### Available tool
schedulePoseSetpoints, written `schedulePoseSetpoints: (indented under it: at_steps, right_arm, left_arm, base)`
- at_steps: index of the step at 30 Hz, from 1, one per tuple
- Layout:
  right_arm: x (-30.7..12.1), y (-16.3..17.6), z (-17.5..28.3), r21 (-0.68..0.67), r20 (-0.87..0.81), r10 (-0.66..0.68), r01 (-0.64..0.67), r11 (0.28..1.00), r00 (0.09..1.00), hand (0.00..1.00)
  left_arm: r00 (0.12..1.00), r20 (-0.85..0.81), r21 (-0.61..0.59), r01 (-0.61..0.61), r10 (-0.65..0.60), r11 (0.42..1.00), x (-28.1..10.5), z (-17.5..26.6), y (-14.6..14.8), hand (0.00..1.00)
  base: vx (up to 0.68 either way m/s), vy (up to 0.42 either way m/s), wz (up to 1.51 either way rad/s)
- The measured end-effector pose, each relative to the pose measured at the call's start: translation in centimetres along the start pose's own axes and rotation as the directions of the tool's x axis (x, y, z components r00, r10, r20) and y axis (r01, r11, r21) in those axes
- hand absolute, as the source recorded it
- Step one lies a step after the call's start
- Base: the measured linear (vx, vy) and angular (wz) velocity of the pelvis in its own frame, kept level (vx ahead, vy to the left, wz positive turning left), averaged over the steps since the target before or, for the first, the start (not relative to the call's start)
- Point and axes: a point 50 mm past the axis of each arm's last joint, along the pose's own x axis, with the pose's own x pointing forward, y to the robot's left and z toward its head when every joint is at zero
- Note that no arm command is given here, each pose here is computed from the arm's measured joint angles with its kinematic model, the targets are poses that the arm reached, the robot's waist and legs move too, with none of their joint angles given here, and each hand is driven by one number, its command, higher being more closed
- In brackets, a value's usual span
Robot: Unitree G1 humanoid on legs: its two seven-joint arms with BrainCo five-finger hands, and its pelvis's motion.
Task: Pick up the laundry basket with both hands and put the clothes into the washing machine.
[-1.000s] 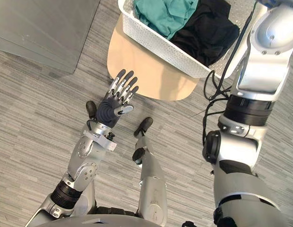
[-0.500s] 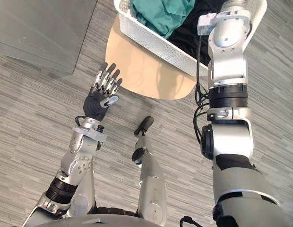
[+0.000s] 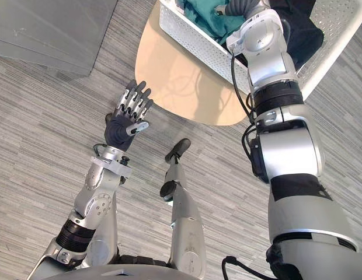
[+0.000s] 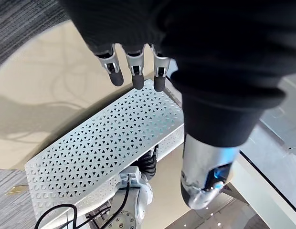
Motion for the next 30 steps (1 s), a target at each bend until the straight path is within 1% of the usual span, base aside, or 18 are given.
schedulePoseSetpoints:
  at_steps: [5, 11, 15, 16, 22, 25, 26, 28, 30]
  right_arm:
    - [-0.1, 0.6, -0.8, -0.034, -0.031, 0.077, -0.078, 0.996, 0.997, 0.00]
    - [-0.1, 0.8, -0.8, -0.033, -0.028, 0.094, -0.095, 0.995, 0.995, 0.00]
    - [0.0, 0.8, -0.6, 0.053, -0.018, 0.091, -0.090, 0.994, 0.996, 0.00]
    - [0.1, 0.7, -0.4, 0.090, -0.006, 0.087, -0.086, 0.992, 0.996, 1.00]
    - [0.2, 0.8, 0.0, 0.216, 0.008, 0.096, -0.095, 0.972, 0.995, 1.00]
    - [0.0, 1.5, -0.5, 0.326, -0.001, 0.127, -0.120, 0.938, 0.992, 1.00]
    - [-0.1, 1.7, -0.6, 0.344, -0.004, 0.131, -0.122, 0.931, 0.991, 1.00]
    - [-0.4, 2.0, -0.9, 0.417, 0.002, 0.113, -0.103, 0.903, 0.994, 1.00]
    - [-0.7, 2.2, -1.2, 0.441, 0.001, 0.092, -0.083, 0.894, 0.996, 1.00]
  left_arm:
    - [1.000, -0.005, 0.009, 0.003, -0.003, 1.000, -0.1, -0.1, 0.0, 0.00]
    - [1.000, -0.019, 0.004, 0.019, -0.019, 1.000, -0.1, -0.3, -0.3, 0.00]
    - [0.998, -0.028, -0.004, 0.047, -0.047, 0.999, -0.2, -0.6, -0.8, 0.00]
    - [0.998, -0.032, -0.007, 0.056, -0.056, 0.998, -0.2, -0.7, -1.0, 0.00]
    - [0.997, -0.035, -0.019, 0.064, -0.064, 0.998, -0.4, -0.8, -1.1, 0.00]
    - [0.998, -0.033, -0.046, 0.051, -0.053, 0.998, -0.6, -1.1, -1.3, 0.00]
    - [0.998, -0.032, -0.049, 0.051, -0.053, 0.997, -0.5, -1.1, -1.4, 0.00]
    - [0.998, -0.023, -0.061, 0.052, -0.053, 0.997, -0.4, -1.1, -1.6, 0.00]
    - [0.999, -0.017, -0.069, 0.048, -0.049, 0.997, -0.3, -1.1, -1.7, 0.00]
  base:
    - [-0.02, 0.115, -0.01]
    - [-0.03, 0.130, -0.04]
    - [-0.03, 0.155, -0.04]
    - [-0.03, 0.156, -0.07]
    - [-0.03, 0.150, -0.06]
    - [-0.02, 0.150, -0.01]
    - [-0.01, 0.128, -0.04]
    - [-0.01, 0.125, -0.06]
    - [-0.01, 0.097, -0.03]
